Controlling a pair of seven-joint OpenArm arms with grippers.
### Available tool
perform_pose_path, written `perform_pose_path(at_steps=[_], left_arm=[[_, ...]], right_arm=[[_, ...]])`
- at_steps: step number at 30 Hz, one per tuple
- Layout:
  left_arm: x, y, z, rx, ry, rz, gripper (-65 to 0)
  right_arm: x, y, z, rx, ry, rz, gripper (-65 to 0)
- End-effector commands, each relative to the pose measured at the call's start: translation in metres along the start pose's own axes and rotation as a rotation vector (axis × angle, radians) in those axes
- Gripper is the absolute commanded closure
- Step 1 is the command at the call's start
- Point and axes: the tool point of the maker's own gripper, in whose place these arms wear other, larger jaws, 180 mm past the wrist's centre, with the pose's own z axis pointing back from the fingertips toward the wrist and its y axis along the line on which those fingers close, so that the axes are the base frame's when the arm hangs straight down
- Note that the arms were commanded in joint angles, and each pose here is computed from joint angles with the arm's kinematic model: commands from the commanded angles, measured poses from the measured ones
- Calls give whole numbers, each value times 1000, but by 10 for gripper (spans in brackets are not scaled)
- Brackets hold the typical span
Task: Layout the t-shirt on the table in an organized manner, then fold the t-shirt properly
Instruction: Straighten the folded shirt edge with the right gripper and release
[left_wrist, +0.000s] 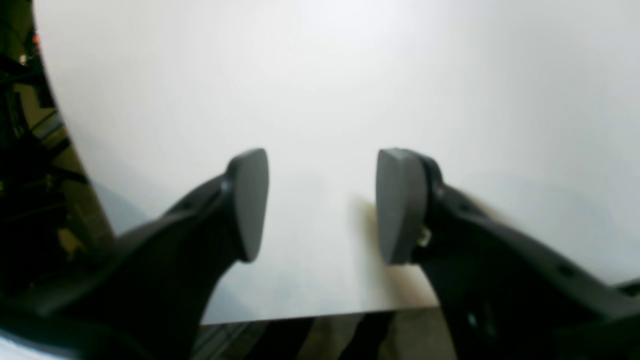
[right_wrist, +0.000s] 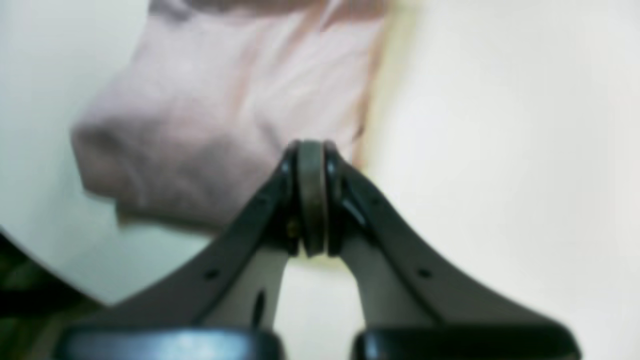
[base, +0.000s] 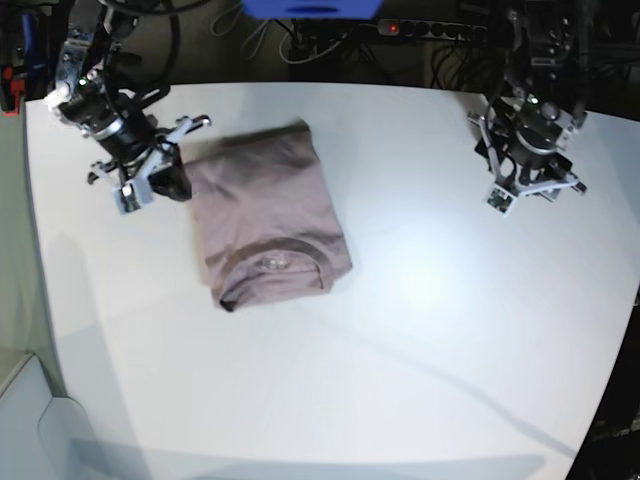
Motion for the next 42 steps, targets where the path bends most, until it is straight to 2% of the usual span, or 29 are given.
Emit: perform_pose_path(at_steps=[1,5,8,13,20,25,29,37,42], left_arm=[[6,4,5,20,-25,1,-333],[8,-7,12,5,-37,20,-333],[0,-14,13,-12,-20,22,-333],[-13,-28,18,-38,6,27,-333],[-31,-48,22,-82,47,40,-333],[-40,-60,25,-107,71,49,-333],[-48,-69,28,-126,90,57,-333],[-62,-78,33,-149,123,53,-333],[-62,-80,33,-151,124,57,-333]], right_arm=[[10,-5,2,-9,-38,7,0],[-14,-26,-6,-39,15,-59,0],[-35,-27,-16,-24,64,-110,0],[-56,-26,-19,-11,113,-138,0],[-79,-10,-12,5,162,-177,0],[-88,18,-14,81,192,-161,0],[-88,18,-14,82,195,-157,0],[-92,-38,7,-54,204,-152,0],[-73,-50,0,-68,165,-129,0]])
